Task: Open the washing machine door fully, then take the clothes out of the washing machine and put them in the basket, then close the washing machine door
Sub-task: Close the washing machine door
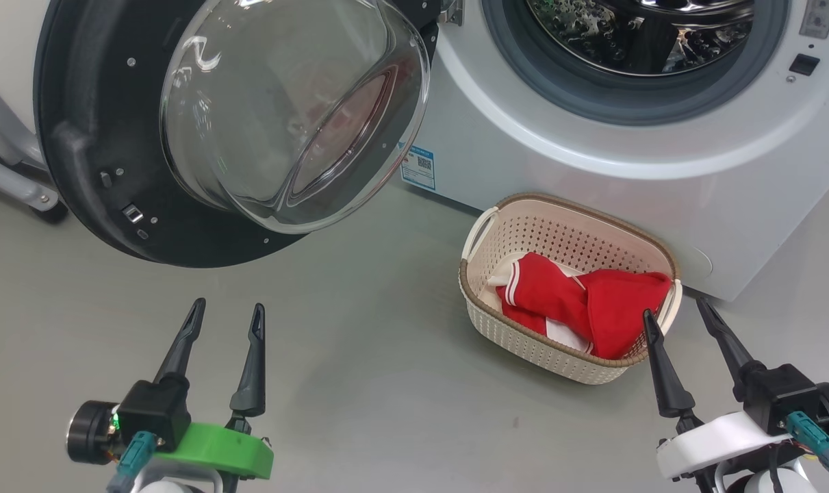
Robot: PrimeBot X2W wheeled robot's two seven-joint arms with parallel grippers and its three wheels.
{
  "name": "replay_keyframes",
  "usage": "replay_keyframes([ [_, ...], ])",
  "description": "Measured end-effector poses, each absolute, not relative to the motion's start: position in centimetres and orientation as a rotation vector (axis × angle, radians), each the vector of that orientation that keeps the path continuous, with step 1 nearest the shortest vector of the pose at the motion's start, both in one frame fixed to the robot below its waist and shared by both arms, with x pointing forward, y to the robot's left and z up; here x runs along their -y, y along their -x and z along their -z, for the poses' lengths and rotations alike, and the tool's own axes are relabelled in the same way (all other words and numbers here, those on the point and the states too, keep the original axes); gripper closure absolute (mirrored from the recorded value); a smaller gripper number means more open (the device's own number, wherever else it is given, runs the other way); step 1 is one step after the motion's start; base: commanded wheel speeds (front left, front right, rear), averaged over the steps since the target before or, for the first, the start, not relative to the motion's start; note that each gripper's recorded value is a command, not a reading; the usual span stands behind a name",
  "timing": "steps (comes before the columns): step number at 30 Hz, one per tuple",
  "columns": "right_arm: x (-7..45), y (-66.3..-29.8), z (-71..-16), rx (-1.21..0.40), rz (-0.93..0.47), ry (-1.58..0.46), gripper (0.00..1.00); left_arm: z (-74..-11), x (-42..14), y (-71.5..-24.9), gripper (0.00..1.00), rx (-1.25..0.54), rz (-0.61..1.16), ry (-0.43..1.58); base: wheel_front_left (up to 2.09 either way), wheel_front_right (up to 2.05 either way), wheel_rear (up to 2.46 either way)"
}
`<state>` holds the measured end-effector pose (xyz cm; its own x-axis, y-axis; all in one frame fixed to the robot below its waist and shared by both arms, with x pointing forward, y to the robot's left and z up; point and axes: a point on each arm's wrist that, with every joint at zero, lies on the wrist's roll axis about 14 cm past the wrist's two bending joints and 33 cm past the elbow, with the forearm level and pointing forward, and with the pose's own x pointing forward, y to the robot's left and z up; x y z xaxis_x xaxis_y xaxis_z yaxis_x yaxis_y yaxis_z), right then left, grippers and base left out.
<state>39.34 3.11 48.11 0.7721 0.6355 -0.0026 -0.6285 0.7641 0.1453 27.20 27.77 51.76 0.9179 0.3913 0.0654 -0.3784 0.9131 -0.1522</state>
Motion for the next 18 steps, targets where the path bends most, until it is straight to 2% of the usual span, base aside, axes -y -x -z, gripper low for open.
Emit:
replay_keyframes([
  [13, -3.14, -39.36, -48.14, -0.057, -0.687, -0.136, 0.0, -51.93, -27.75, -27.19, 0.01, 0.104, -0.396, 0.138, 0.0, 0.0, 0.0],
  [14, -3.14, -39.36, -48.15, -0.056, -0.687, -0.136, 0.0, -51.93, -27.75, -27.2, 0.13, 0.104, -0.396, 0.138, 0.0, 0.0, 0.0],
  [15, -3.13, -39.37, -48.16, -0.056, -0.687, -0.136, 0.0, -51.93, -27.74, -27.2, 0.58, 0.104, -0.395, 0.138, 0.0, 0.0, 0.0],
  [16, -3.13, -39.37, -48.16, -0.056, -0.687, -0.136, 0.0, -51.93, -27.75, -27.2, 0.91, 0.104, -0.396, 0.14, 0.0, 0.0, 0.0],
  [17, -3.13, -39.37, -48.16, -0.056, -0.687, -0.136, 0.0, -51.92, -27.75, -27.2, 1.0, 0.105, -0.396, 0.144, 0.0, 0.0, 0.0],
  [18, -3.12, -39.37, -48.16, -0.056, -0.686, -0.136, 0.0, -51.93, -27.75, -27.21, 1.0, 0.106, -0.396, 0.151, 0.0, 0.0, 0.0],
])
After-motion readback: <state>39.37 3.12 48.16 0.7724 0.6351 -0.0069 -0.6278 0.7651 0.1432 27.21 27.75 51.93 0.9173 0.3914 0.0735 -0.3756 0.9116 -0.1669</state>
